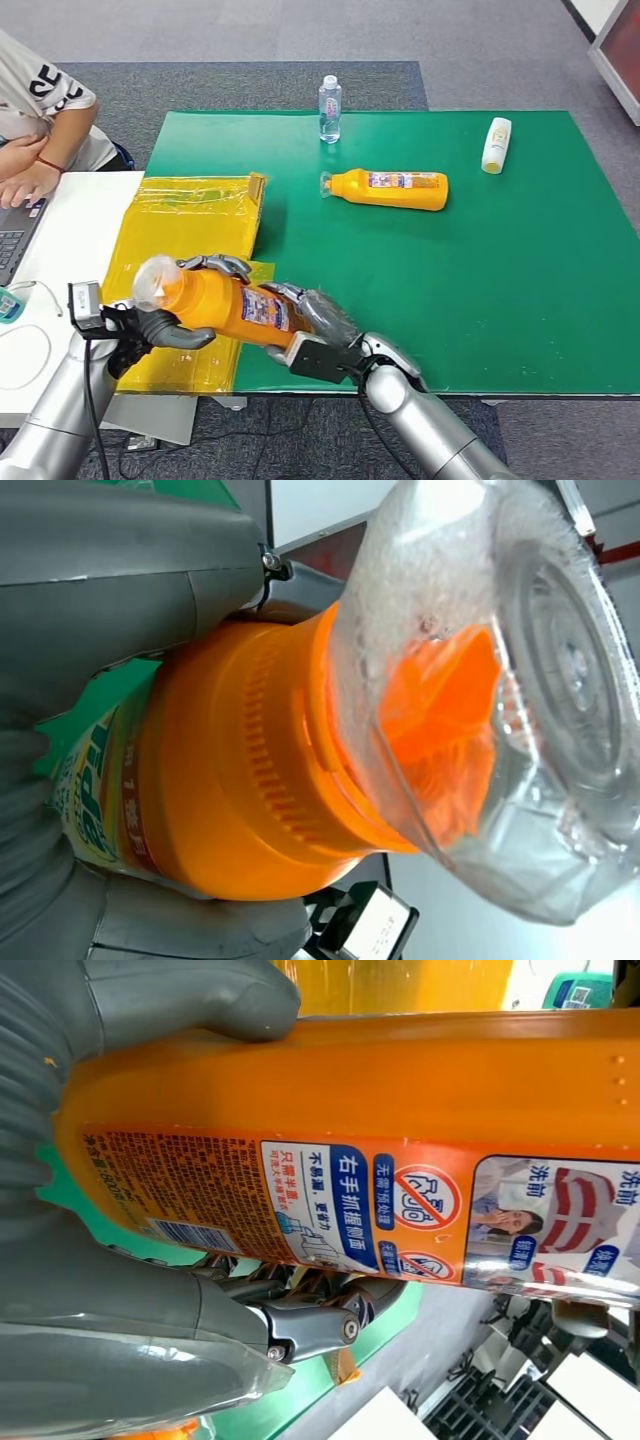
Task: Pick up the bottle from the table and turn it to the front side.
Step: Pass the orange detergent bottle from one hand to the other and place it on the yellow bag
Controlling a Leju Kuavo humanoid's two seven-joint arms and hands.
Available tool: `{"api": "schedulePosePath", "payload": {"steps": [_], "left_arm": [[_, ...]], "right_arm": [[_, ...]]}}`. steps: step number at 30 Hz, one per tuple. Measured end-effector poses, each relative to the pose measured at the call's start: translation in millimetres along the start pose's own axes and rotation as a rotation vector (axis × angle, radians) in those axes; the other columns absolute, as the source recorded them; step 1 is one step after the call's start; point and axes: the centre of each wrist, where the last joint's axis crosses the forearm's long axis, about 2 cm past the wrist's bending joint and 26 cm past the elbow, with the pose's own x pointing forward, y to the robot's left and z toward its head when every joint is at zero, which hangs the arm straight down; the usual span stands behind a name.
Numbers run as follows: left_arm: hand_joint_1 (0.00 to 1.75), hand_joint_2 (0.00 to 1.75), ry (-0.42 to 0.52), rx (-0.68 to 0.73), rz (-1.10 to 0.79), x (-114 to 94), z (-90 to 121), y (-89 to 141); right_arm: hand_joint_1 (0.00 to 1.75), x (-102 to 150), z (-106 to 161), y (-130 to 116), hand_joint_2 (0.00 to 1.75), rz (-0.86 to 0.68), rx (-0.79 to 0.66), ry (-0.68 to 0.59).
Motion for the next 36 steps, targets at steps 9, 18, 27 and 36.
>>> {"api": "schedulePosePath", "payload": {"steps": [9,18,27,36], "left_arm": [[1.75,1.75,-0.007,0.003,0.009,-1,1,-1],[1.75,1.75,-0.008,0.008,0.015,-2,3,-4],[1.75,1.75,0.037,0.021,0.018,-5,15,-9],[1.75,1.75,0.097,0.054,-0.047,-3,26,-8]], "right_arm": [[1.75,2,2,4,1.75,-0.006,-0.005,-0.004],[0.52,8,6,7,1.75,-0.018,-0.054,-0.017],[0.00,14,3,-7,1.75,-0.068,-0.124,-0.065],[0.00,11,5,-16,1.75,-0.127,-0.164,-0.065]]}}
